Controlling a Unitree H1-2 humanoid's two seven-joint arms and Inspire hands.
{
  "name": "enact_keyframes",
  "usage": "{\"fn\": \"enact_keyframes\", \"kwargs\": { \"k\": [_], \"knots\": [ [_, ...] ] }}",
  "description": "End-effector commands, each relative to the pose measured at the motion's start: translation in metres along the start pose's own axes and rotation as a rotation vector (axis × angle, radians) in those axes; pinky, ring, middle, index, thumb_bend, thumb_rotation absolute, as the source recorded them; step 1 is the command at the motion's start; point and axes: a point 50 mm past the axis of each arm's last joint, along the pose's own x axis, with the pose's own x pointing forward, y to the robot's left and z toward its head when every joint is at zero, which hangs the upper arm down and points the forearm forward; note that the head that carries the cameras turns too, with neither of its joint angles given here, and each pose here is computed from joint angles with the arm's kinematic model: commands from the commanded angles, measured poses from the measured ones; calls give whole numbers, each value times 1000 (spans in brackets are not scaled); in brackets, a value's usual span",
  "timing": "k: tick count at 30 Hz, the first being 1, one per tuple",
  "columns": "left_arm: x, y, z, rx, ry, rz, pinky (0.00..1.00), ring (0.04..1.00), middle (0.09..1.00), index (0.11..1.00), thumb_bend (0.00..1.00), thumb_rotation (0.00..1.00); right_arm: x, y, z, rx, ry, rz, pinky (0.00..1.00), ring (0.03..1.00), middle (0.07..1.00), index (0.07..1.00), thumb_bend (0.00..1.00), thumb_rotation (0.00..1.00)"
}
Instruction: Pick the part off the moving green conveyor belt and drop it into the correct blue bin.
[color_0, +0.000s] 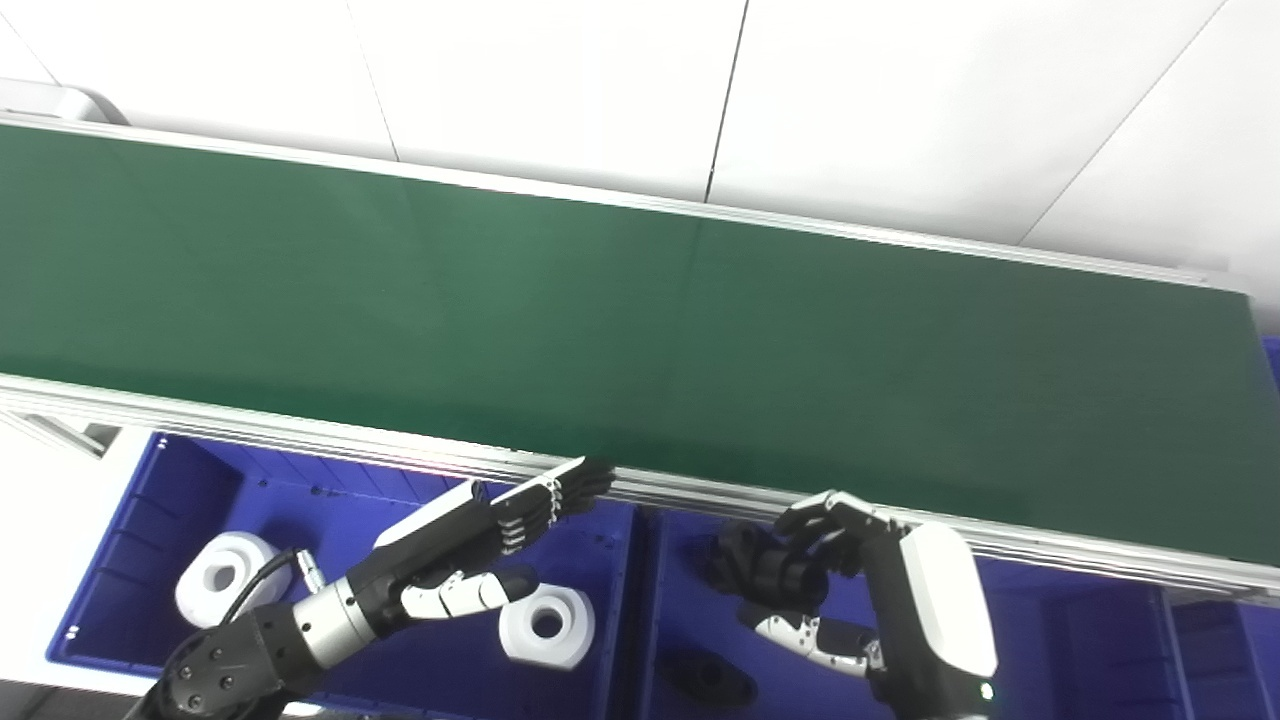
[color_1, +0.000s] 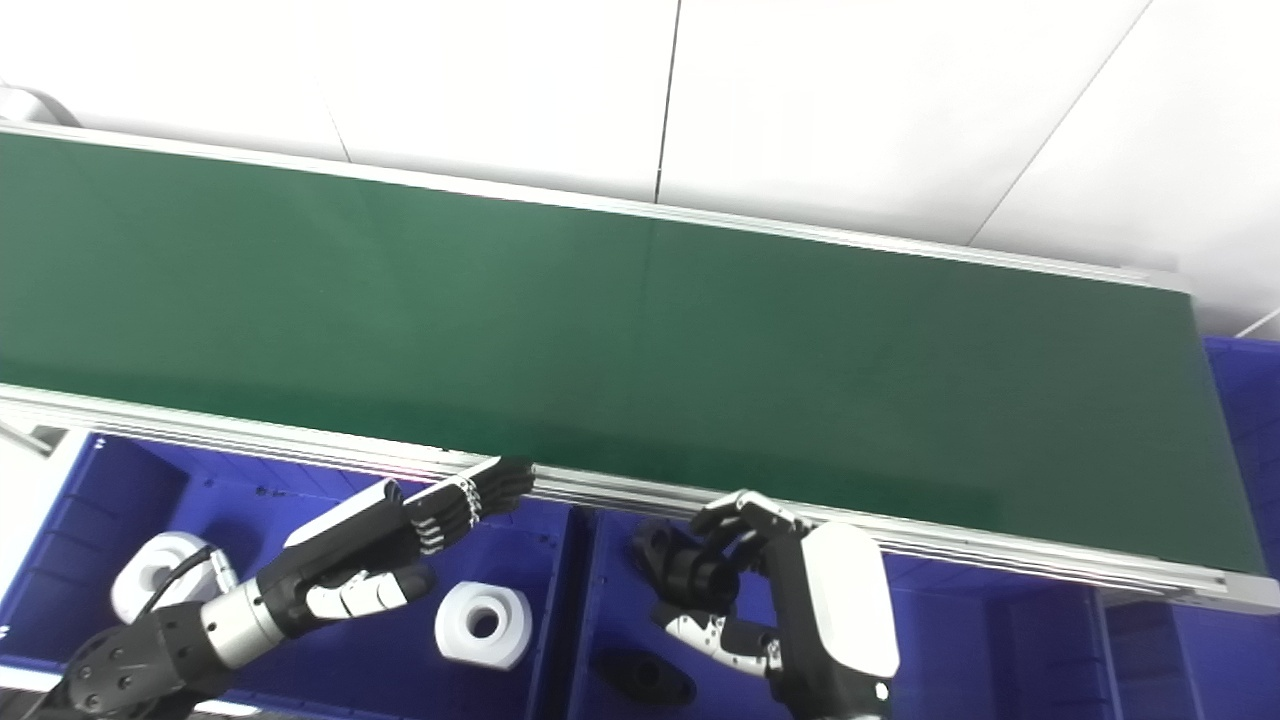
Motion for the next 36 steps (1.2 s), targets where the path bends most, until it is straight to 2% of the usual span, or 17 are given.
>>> {"fn": "enact_keyframes", "kwargs": {
  "k": [1,7,12,17,22,28,36],
  "knots": [
    [-2,7,10,18,-22,-16,1000,1000,1000,1000,372,731,-5,2,5,12,-41,-24,379,426,503,541,498,0],
    [-2,17,15,14,-23,-23,1000,1000,1000,1000,374,717,-5,12,2,20,-22,-18,372,426,503,543,498,0],
    [-6,27,14,-25,-44,-21,1000,1000,1000,1000,366,755,6,21,6,25,-15,-23,366,416,496,551,496,0],
    [-3,28,11,-44,-55,-27,1000,1000,1000,1000,343,721,3,22,2,12,0,-18,365,412,487,557,496,0],
    [3,31,17,-9,-56,-41,1000,1000,1000,1000,368,682,-3,22,-4,0,38,-9,374,411,501,551,496,0],
    [4,27,21,-22,-50,-37,1000,1000,1000,1000,357,638,-4,19,-11,-8,40,-7,381,415,505,547,497,0],
    [4,23,24,-36,-38,-31,1000,1000,1000,1000,375,639,1,23,-20,-22,57,26,379,413,504,551,496,0]
  ]
}}
